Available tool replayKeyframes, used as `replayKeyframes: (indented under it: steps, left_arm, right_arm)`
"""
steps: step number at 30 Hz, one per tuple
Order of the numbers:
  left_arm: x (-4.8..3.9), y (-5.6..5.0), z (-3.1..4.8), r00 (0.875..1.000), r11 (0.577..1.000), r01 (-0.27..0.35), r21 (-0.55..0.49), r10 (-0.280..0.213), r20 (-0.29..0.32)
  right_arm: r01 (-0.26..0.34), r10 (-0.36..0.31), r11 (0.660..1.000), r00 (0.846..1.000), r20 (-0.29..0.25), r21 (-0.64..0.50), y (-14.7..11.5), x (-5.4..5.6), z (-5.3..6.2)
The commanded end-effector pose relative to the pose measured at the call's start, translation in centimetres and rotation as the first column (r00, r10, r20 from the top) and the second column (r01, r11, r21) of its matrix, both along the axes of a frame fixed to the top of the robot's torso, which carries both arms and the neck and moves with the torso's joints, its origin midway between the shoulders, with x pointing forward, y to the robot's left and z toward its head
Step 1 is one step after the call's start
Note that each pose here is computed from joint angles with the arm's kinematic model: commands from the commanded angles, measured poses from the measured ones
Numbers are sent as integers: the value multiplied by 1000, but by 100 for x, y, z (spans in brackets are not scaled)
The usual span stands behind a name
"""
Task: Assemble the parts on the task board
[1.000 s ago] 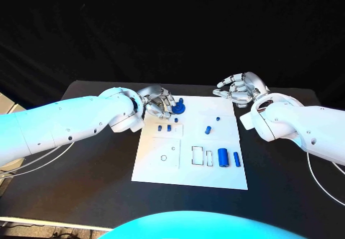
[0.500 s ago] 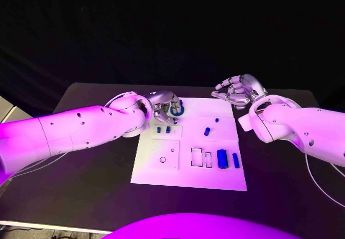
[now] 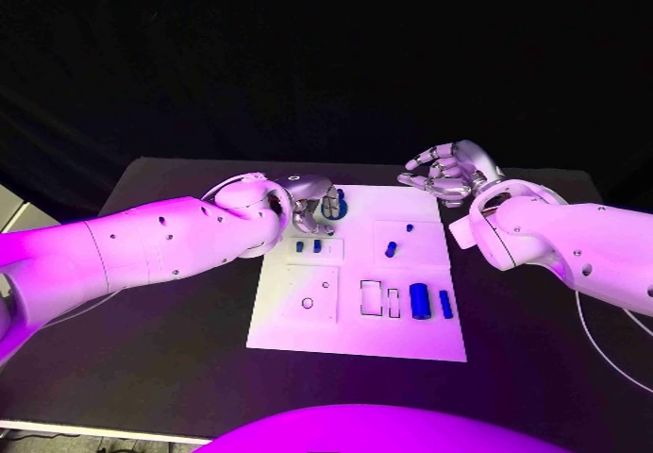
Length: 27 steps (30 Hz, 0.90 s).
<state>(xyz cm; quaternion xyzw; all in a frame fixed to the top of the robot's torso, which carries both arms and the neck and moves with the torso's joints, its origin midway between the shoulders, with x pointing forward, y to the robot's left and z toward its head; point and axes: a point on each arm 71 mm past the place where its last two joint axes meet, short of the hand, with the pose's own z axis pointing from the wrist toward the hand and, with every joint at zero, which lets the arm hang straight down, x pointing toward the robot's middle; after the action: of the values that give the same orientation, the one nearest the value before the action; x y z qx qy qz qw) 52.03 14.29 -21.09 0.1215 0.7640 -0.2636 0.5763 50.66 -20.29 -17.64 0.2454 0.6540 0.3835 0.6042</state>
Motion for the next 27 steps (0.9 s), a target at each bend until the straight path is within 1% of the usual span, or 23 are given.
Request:
replayKeyframes:
  steps: [1,15,27]
  left_arm:
    - [-4,-14,-45,999,998,15,62,-13,-33]
    - [4,-73,-76,998,996,35,78,-31,-59]
    - [2,-113,-77,997,997,52,64,-48,-64]
  right_arm:
    - [-19,19,1000,1000,4,-3,19,-6,1]
    - [-27,27,1000,1000,1,-3,37,-8,-2]
    - [-28,28,1000,1000,-1,-3,46,-8,-4]
